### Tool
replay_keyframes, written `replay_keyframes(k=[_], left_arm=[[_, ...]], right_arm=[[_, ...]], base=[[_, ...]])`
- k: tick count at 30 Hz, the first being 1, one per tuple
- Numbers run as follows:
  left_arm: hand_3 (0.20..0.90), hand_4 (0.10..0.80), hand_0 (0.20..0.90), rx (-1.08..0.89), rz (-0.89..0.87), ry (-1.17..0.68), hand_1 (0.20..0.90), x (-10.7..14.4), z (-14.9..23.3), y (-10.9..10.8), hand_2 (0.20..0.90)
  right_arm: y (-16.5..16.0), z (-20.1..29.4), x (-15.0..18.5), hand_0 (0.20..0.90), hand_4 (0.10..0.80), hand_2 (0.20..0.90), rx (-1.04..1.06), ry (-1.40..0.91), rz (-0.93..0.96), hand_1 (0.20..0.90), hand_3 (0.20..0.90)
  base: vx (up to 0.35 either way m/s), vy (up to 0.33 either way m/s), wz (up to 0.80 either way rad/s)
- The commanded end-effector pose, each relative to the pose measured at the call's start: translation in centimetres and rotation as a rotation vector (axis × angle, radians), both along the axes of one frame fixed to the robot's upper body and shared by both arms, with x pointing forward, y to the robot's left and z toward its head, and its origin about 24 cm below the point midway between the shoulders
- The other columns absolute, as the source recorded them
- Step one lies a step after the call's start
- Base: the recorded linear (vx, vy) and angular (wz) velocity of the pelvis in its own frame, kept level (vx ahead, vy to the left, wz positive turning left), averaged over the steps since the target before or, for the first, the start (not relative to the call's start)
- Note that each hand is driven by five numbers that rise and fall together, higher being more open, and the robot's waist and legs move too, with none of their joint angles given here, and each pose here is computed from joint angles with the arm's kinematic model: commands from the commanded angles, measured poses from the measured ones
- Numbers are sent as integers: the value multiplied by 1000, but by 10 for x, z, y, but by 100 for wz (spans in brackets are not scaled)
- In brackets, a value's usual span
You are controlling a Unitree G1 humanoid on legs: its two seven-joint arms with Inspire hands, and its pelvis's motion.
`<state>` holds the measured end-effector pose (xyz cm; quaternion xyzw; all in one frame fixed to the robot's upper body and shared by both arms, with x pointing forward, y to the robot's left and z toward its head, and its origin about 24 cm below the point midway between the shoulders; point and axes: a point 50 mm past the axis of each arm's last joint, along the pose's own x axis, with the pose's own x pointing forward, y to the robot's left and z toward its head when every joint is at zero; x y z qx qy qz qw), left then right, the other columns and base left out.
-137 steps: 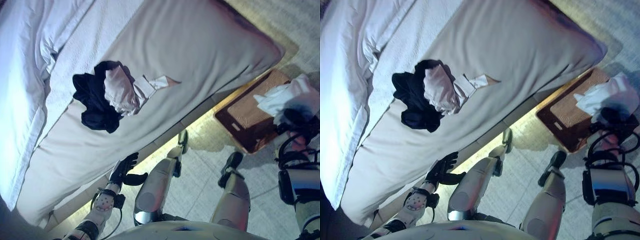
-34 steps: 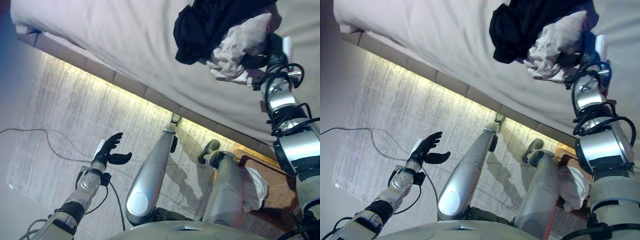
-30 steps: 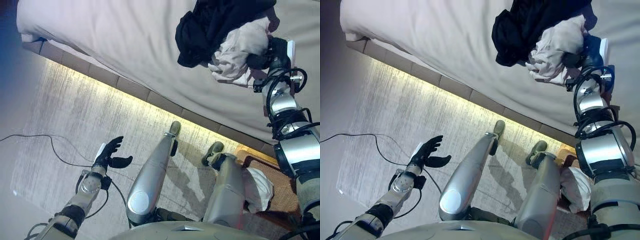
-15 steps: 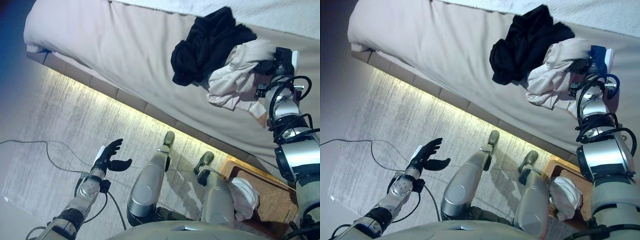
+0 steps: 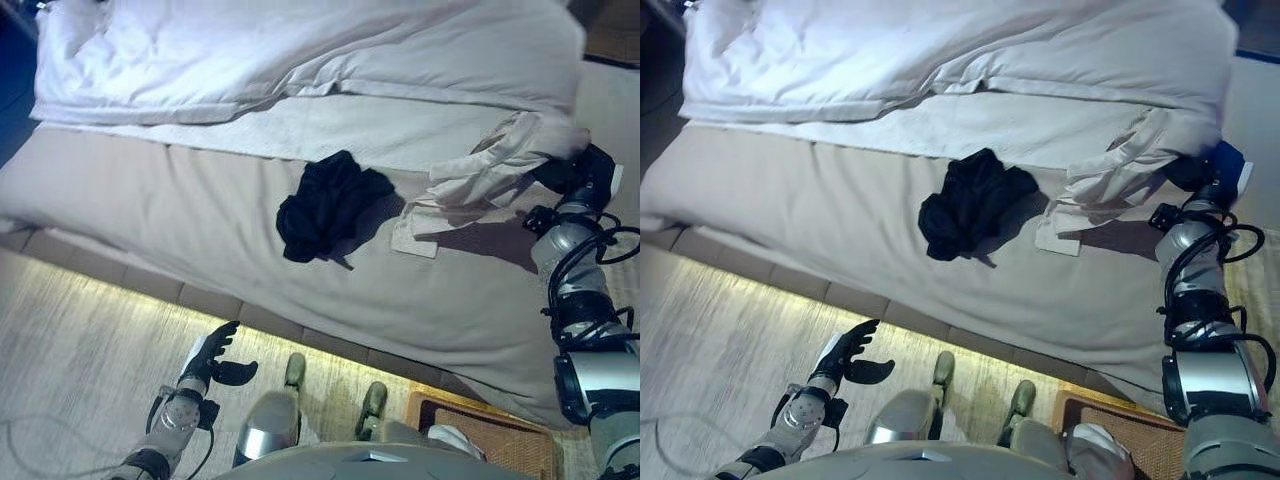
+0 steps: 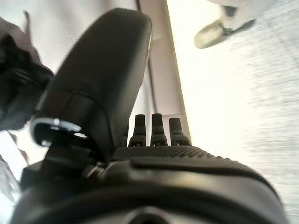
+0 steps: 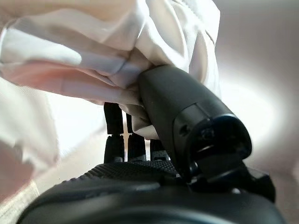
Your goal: Pick up the clothes from the bed and place them into the basket
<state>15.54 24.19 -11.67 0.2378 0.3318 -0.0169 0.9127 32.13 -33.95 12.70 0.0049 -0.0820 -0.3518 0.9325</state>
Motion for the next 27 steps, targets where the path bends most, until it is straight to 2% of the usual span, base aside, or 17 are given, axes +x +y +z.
replay_keyframes(k=[1, 7, 10, 14, 18, 22, 27], left_arm=[[900, 800, 900, 46, -1, 48, 900, -14, -7, 5, 900], [900, 800, 900, -12, 30, 44, 900, -13, -9, -7, 900], [900, 800, 900, -37, 26, 34, 900, -19, -11, -15, 900], [900, 800, 900, -22, 10, 39, 900, -21, -10, -8, 900], [900, 800, 900, 34, 28, 70, 900, -18, -7, 9, 900], [900, 800, 900, 54, 83, 51, 900, -16, -4, 16, 900], [900, 800, 900, 26, 130, 29, 900, -13, -5, 13, 900]], right_arm=[[-1, 52, -16, 300, 100, 300, -107, -318, -8, 300, 200], [14, 41, -40, 300, 100, 300, -100, -385, 15, 300, 200], [23, 33, -54, 300, 100, 300, -110, -434, 19, 300, 200], [20, 24, -75, 300, 100, 300, -122, -478, -56, 300, 200], [17, 26, -94, 300, 100, 300, -145, -537, -155, 300, 200], [31, 31, -87, 300, 100, 300, -142, -543, -161, 300, 200], [45, 16, -72, 300, 100, 300, -62, -463, -123, 300, 200]], base=[[-8, -30, -23], [12, 39, -29], [-17, 135, -85], [50, 186, -89], [-11, 133, -53], [-196, 95, -113], [-161, -47, -78]])
